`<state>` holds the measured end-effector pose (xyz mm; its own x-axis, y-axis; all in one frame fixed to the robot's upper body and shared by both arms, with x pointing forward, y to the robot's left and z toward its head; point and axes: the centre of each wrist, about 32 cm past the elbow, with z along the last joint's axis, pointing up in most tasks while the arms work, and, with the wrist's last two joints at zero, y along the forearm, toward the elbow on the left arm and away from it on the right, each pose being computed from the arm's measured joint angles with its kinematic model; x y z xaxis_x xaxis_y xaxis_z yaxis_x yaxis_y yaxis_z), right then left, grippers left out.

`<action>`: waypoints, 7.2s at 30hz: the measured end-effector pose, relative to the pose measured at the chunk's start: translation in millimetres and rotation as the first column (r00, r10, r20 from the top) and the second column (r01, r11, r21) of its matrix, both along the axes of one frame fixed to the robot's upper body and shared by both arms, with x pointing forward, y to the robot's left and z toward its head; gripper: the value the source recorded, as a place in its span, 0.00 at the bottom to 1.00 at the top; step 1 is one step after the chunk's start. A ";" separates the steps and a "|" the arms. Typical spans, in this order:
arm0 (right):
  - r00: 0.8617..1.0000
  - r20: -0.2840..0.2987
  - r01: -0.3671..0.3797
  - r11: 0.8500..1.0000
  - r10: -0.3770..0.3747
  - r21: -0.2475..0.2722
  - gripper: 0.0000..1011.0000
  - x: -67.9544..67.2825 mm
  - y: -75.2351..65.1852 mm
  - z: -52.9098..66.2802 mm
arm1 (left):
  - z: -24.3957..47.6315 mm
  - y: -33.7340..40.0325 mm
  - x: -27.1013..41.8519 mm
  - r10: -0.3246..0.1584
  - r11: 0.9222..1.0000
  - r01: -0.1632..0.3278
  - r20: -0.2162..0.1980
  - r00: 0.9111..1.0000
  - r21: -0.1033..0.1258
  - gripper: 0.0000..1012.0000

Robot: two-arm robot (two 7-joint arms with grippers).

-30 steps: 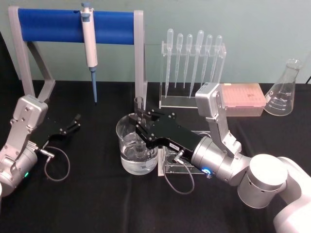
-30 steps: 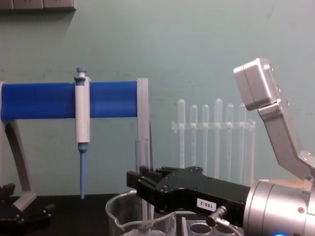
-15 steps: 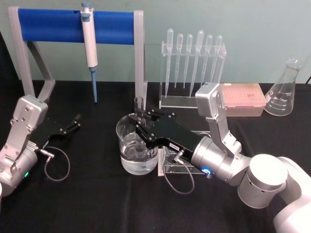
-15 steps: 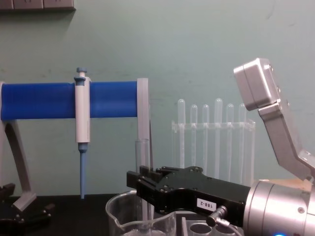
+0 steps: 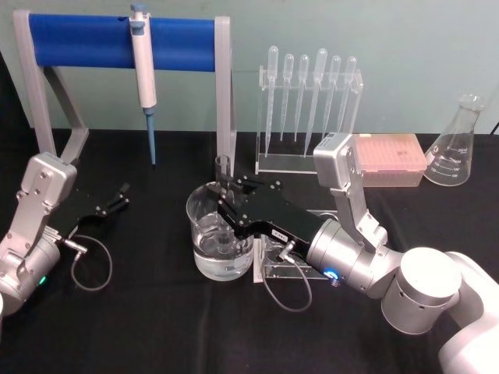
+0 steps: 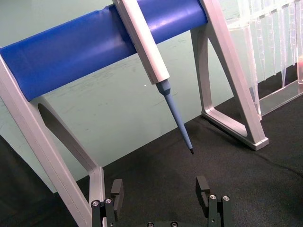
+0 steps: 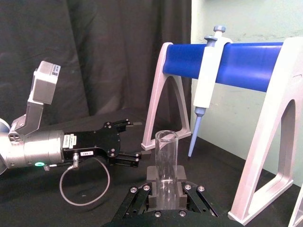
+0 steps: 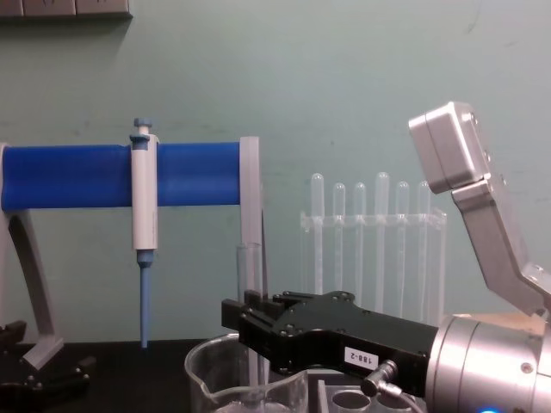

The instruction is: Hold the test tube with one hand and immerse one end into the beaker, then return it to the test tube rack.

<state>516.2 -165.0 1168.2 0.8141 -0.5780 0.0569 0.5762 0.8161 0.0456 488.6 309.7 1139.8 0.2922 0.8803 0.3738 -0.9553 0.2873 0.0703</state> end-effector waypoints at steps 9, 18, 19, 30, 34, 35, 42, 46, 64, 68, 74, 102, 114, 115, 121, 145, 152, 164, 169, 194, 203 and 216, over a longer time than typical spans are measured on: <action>1.000 0.000 0.000 1.000 0.000 0.000 0.22 0.0 0.0 0.0 | 0.0 0.0 0.0 0.000 1.000 0.000 0.000 1.000 0.000 0.99; 1.000 0.000 0.000 1.000 0.000 0.000 0.22 0.0 0.0 0.0 | 0.0 0.0 0.0 0.000 1.000 0.000 0.000 1.000 0.000 0.99; 1.000 0.000 0.000 1.000 0.000 0.000 0.22 0.0 0.0 0.0 | 0.0 0.0 0.0 0.000 1.000 0.000 0.000 1.000 0.000 0.99; 1.000 0.000 0.000 1.000 0.000 0.000 0.22 0.0 0.0 0.0 | 0.0 0.0 0.0 0.000 1.000 0.000 0.000 1.000 0.000 0.99; 1.000 0.000 0.000 1.000 0.000 0.000 0.22 0.0 0.0 0.0 | 0.0 0.0 0.0 0.000 1.000 0.000 0.000 1.000 0.000 0.99; 1.000 0.000 0.000 1.000 0.000 0.000 0.22 0.0 0.0 0.0 | 0.0 0.0 0.0 0.000 1.000 0.000 0.000 1.000 0.000 0.99; 1.000 0.000 0.000 1.000 0.000 0.000 0.22 0.0 0.0 0.0 | 0.0 0.0 0.0 0.000 1.000 0.000 0.000 1.000 0.000 0.99; 1.000 0.000 0.000 1.000 0.000 0.000 0.22 0.0 0.0 0.0 | 0.0 0.0 0.0 0.000 1.000 0.000 0.000 1.000 0.000 0.99; 1.000 0.000 0.000 1.000 0.000 0.000 0.22 0.0 0.0 0.0 | 0.0 0.0 0.0 0.000 1.000 0.000 0.000 1.000 0.000 0.99; 1.000 0.000 0.000 1.000 0.000 0.000 0.22 0.0 0.0 0.0 | 0.0 0.0 0.0 0.000 1.000 0.000 0.000 1.000 0.000 0.99; 1.000 0.015 0.003 1.000 -0.003 0.019 0.22 -0.2 -2.5 10.9 | 0.0 0.0 0.0 0.000 1.000 0.000 0.000 1.000 0.000 0.99; 0.981 0.154 0.115 0.993 -0.118 0.025 0.22 -45.8 -65.5 94.6 | 0.0 0.0 0.0 0.000 1.000 0.000 0.000 1.000 0.000 0.99; 0.983 0.089 0.165 0.985 -0.161 -0.040 0.22 -52.6 -76.1 67.7 | 0.0 0.0 0.0 0.000 1.000 0.000 0.000 1.000 0.000 0.99; 0.983 0.086 0.166 0.985 -0.162 -0.042 0.22 -52.2 -75.9 66.1 | 0.0 0.0 0.0 0.000 1.000 0.000 0.000 1.000 0.000 0.99; 0.984 0.066 0.171 0.984 -0.167 -0.058 0.22 -48.3 -74.8 56.2 | 0.0 0.0 0.0 0.000 1.000 0.000 0.000 1.000 0.000 0.99; 0.986 0.014 0.164 0.979 -0.164 -0.121 0.22 -39.6 -67.4 28.2 | 0.0 0.0 0.0 0.000 1.000 0.000 0.000 1.000 0.000 0.99; 0.988 0.002 0.150 0.976 -0.152 -0.157 0.22 -38.0 -66.4 26.0 | 0.0 0.0 0.0 0.000 1.000 0.000 0.000 1.000 0.000 0.99; 0.992 0.017 0.128 0.968 -0.127 -0.215 0.36 -37.2 -63.0 29.1 | 0.0 0.0 0.0 0.000 1.000 0.000 0.000 1.000 0.000 0.99; 0.991 0.015 0.134 0.966 -0.134 -0.220 0.54 -44.0 -66.5 30.5 | 0.0 0.0 0.0 0.000 1.000 0.000 0.000 1.000 0.000 0.99; 0.801 0.079 0.596 0.776 -0.594 -0.208 0.99 -72.2 -141.8 2.6 | 0.0 0.0 0.0 0.000 1.000 0.000 0.000 1.000 0.000 0.99; 0.703 0.101 0.711 0.689 -0.704 -0.144 0.99 -61.2 -139.7 -36.7 | 0.0 0.0 0.0 0.000 1.000 0.000 0.000 1.000 0.000 0.99; 0.708 0.095 0.705 0.694 -0.699 -0.145 0.99 -58.9 -135.5 -41.4 | 0.0 0.0 0.0 0.000 1.000 0.000 0.000 1.000 0.000 0.99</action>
<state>457.3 -300.5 1126.8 0.1713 -0.9610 0.2170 0.9850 0.1713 -0.0191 488.6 309.7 1139.8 0.2923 0.8803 0.3738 -0.9553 0.2873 0.0703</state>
